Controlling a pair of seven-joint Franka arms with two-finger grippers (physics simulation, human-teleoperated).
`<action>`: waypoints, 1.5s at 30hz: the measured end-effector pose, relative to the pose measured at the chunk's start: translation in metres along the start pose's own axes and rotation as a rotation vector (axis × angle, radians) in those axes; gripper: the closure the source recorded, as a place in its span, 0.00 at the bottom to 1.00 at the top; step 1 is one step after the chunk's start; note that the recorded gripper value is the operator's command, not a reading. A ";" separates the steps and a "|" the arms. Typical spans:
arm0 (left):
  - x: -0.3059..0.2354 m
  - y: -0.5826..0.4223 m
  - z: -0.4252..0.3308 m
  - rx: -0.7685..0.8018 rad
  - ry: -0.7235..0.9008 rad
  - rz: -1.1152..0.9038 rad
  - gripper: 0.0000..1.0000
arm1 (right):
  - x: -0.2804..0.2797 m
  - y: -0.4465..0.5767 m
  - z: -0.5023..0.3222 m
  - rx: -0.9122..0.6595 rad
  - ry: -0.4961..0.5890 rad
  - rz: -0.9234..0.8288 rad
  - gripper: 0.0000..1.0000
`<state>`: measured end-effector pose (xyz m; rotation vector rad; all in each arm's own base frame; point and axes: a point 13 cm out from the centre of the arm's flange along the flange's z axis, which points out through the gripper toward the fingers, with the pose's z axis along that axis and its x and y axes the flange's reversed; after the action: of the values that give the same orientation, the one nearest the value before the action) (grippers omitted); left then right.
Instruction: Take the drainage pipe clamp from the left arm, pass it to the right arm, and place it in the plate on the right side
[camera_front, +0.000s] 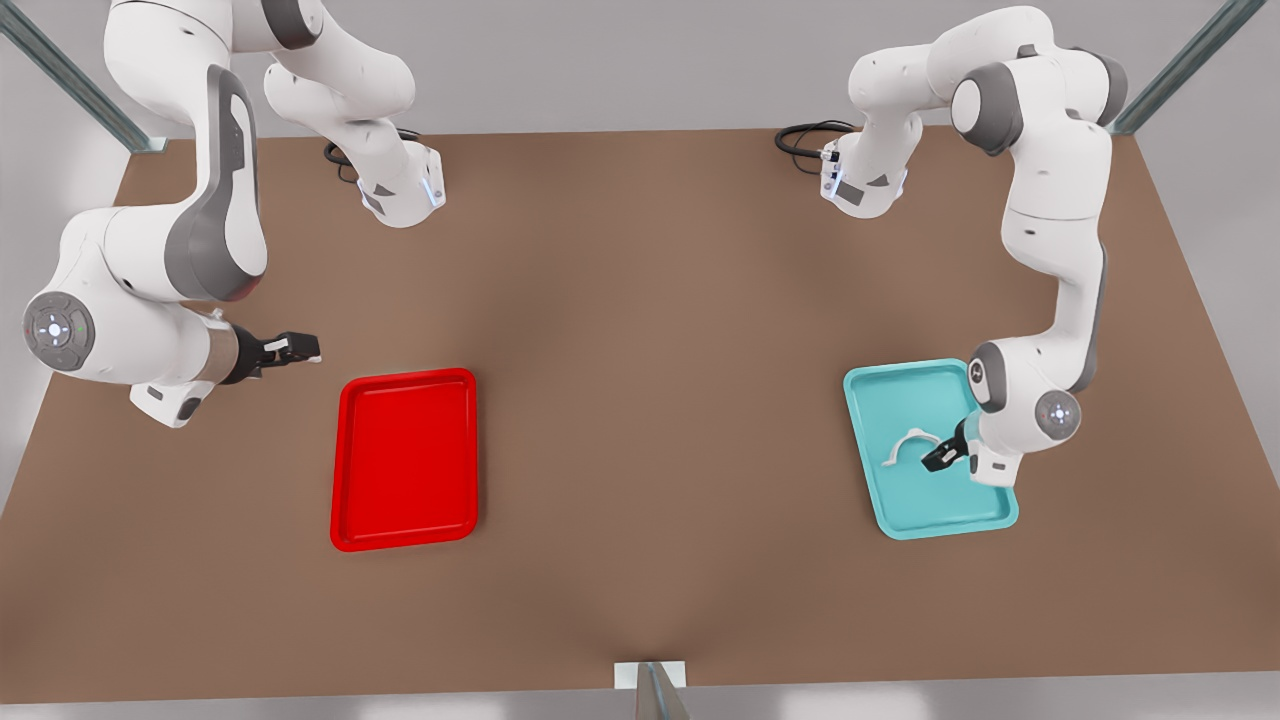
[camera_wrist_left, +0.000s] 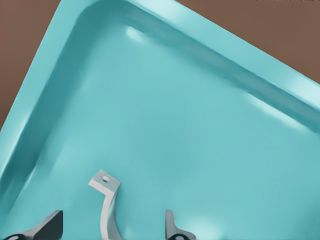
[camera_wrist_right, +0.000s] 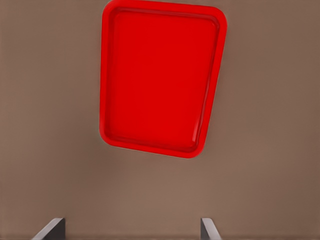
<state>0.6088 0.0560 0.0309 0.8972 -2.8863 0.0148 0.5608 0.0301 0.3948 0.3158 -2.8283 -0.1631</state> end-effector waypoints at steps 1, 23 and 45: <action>-0.002 0.001 0.000 0.004 -0.006 -0.010 0.38 | 0.000 -0.001 0.001 -0.001 0.003 0.001 0.00; -0.002 0.000 -0.009 0.001 -0.001 -0.053 0.79 | 0.003 -0.003 0.006 -0.006 0.022 0.000 0.00; -0.004 -0.001 -0.005 -0.006 0.000 -0.080 0.79 | 0.002 -0.003 0.007 -0.007 0.024 -0.001 0.00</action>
<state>0.6131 0.0572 0.0354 1.0105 -2.8470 -0.0012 0.5570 0.0275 0.3883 0.3156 -2.8033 -0.1676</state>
